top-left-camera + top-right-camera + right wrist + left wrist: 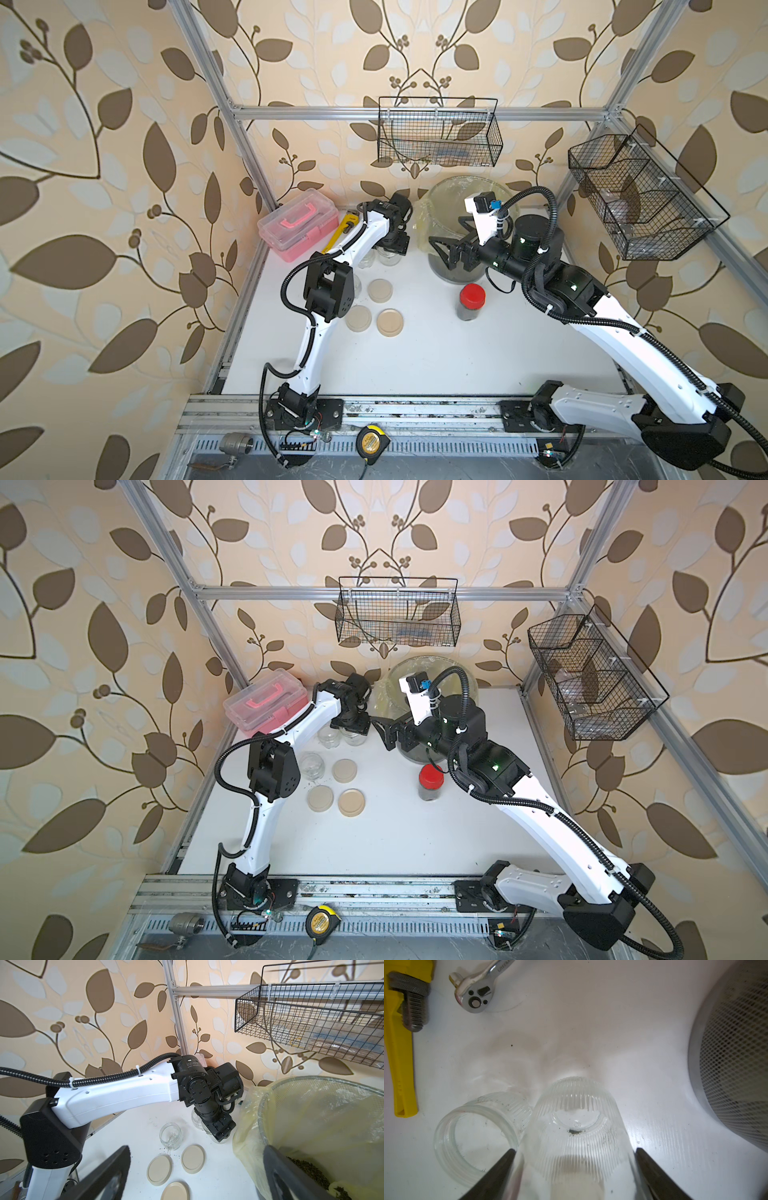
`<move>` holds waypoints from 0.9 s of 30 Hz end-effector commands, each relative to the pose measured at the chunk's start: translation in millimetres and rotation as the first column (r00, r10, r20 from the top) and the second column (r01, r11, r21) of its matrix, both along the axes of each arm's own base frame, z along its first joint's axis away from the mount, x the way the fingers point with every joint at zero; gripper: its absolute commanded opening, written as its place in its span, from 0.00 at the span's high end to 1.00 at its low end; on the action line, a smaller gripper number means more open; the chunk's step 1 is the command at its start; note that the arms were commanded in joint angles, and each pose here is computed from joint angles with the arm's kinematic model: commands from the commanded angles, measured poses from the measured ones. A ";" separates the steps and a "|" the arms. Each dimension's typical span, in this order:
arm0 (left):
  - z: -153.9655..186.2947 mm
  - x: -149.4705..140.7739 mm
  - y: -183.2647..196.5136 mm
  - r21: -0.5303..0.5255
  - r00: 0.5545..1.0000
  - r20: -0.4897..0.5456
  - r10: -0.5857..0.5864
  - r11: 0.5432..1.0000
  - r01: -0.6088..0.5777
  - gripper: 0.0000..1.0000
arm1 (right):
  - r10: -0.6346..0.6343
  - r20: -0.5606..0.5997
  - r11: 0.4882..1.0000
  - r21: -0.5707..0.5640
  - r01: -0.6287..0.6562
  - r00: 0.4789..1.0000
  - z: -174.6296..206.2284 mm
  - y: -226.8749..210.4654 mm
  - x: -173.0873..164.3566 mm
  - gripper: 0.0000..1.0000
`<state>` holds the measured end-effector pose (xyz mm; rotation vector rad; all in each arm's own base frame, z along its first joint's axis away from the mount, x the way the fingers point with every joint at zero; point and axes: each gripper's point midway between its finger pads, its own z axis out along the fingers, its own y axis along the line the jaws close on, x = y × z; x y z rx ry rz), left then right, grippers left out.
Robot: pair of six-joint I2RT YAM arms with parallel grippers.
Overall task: Empty moldy tea leaves from jars
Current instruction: Place the jar at the center of the board.
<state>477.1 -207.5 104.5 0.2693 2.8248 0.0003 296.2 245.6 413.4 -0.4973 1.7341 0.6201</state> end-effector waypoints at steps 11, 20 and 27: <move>0.7 2.3 1.2 -0.015 1.000 -0.018 -0.014 1.000 0.014 0.19 | -0.012 0.003 1.000 -0.019 0.012 1.000 -4.2 -4.8 -4.9 0.00; 11.3 4.5 -2.9 -0.048 1.000 0.016 -0.019 0.999 0.020 0.01 | -0.022 0.008 1.000 -0.012 0.022 1.000 -2.7 -9.1 -7.2 0.00; 50.4 0.9 -5.0 -0.118 0.994 0.112 -0.004 0.993 0.017 0.01 | -0.082 0.002 0.997 -0.007 0.082 0.997 -4.6 -17.0 -1.3 0.00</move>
